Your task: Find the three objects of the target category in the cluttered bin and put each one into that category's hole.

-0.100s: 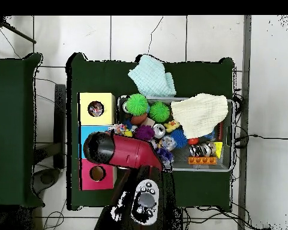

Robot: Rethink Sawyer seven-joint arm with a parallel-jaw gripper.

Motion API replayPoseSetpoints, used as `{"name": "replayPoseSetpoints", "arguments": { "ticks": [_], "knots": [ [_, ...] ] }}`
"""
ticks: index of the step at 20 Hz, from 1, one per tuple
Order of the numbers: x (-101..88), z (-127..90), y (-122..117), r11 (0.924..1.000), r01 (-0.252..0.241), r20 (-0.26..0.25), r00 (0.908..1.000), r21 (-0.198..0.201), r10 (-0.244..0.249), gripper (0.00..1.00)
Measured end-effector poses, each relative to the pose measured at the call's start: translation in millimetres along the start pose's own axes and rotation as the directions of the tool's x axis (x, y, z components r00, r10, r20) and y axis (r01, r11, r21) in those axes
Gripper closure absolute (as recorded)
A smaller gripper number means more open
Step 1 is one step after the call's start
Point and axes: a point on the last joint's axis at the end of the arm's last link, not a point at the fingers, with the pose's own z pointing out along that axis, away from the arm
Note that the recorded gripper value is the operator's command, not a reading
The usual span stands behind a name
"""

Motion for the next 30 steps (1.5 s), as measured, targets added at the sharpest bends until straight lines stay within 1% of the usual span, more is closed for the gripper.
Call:
{"name": "replayPoseSetpoints", "arguments": {
  "ticks": [3,4,5,6,7,8,12,13,16,19,20,25,26,30],
  "knots": [
    [-0.8,-34.7,-0.7,1.0,-0.001,0.019,0.9998,-0.007,0.001,1.0],
    [-1.0,-49.2,-1.8,0.9999,-0.003,0.02,0.9998,-0.01,0.004,1.0],
    [-1.2,-55.0,-2.3,0.9999,-0.005,0.019,0.9998,-0.011,0.005,1.0],
    [-1.5,-65.3,-4.2,0.9999,-0.009,0.016,0.9998,-0.012,0.009,1.0],
    [-1.8,-70.1,-5.4,0.9999,-0.011,0.015,0.9998,-0.012,0.011,1.0],
    [-2.8,-83.8,-9.3,0.9998,-0.019,0.006,0.9998,-0.011,0.019,1.0],
    [-3.4,-102.3,-12.4,0.9996,-0.026,-0.013,0.9996,-0.01,0.026,1.0],
    [-3.7,-104.1,-12.0,0.9996,-0.025,-0.015,0.9996,-0.01,0.025,1.0],
    [-5.5,-106.5,-8.7,0.9997,-0.021,-0.011,0.9997,-0.012,0.021,1.0],
    [-6.1,-104.0,-3.1,0.9999,-0.011,-0.009,0.9999,-0.01,0.011,1.0],
    [-4.8,-99.2,2.2,1.0,-0.001,-0.011,0.9999,-0.005,0.001,1.0],
    [2.2,-81.4,13.1,0.9996,0.024,-0.024,0.9994,0.013,-0.024,1.0],
    [6.2,-72.2,17.0,0.9991,0.034,-0.033,0.9989,0.023,-0.034,1.0],
    [12.4,-53.8,23.6,0.9978,0.052,-0.054,0.9973,0.041,-0.05,1.0]
  ]
}}
